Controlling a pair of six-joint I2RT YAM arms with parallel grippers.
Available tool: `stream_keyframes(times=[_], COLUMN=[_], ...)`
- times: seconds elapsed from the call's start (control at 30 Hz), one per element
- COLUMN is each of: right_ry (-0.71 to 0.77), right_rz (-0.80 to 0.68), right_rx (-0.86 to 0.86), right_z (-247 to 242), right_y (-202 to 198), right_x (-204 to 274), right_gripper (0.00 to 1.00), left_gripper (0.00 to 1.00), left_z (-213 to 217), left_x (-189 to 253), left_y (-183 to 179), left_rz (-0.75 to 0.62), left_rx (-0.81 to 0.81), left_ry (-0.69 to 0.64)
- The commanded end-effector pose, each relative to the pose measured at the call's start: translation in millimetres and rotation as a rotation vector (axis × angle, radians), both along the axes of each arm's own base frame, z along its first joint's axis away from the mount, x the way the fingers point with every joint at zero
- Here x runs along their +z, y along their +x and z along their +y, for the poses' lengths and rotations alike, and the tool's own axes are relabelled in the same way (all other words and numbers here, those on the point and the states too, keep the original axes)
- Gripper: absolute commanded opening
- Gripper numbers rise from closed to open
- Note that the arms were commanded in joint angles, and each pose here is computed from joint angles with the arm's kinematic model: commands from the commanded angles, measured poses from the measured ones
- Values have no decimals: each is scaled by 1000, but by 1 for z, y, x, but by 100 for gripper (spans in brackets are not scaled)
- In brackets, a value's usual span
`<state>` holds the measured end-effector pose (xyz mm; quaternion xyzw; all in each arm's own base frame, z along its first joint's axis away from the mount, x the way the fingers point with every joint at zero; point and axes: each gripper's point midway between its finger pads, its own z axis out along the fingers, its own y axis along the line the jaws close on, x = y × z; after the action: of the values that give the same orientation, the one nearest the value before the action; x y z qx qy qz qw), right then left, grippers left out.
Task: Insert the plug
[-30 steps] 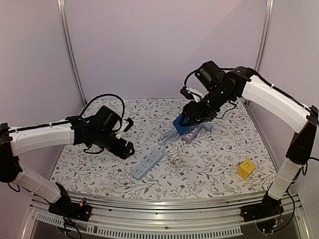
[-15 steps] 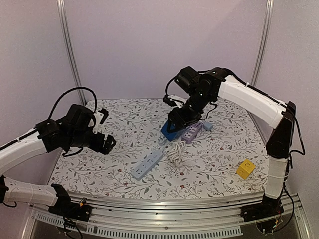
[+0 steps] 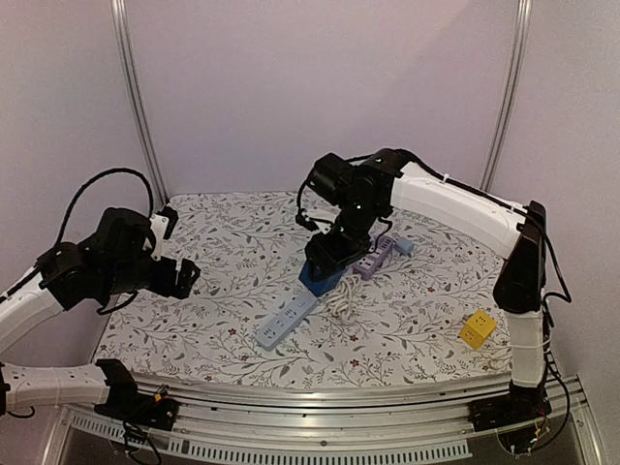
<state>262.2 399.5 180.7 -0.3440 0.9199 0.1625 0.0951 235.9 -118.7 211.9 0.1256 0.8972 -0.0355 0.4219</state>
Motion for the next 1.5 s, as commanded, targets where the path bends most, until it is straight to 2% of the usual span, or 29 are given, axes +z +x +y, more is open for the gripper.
stream_keyframes(times=[0.0, 0.23, 0.37, 0.63, 1.47], right_ry=[-26, -57, -91, -142, -73], right_rz=[-32, -31, -16, 1, 35], right_rx=[1, 4, 10, 13, -56], right_z=[13, 26, 31, 39, 68], right_y=[2, 6, 3, -4, 0], right_x=[-6, -24, -38, -65, -86], right_gripper=[0, 0, 0, 0, 0], left_gripper=[100, 100, 100, 100, 99], left_z=[11, 20, 13, 48, 41], left_x=[14, 18, 16, 29, 19], left_y=[-10, -13, -20, -22, -17], left_rz=[-19, -88, -120, -237, -193], left_rx=[3, 59, -11, 135, 119], left_ry=[-8, -84, -129, -131, -127])
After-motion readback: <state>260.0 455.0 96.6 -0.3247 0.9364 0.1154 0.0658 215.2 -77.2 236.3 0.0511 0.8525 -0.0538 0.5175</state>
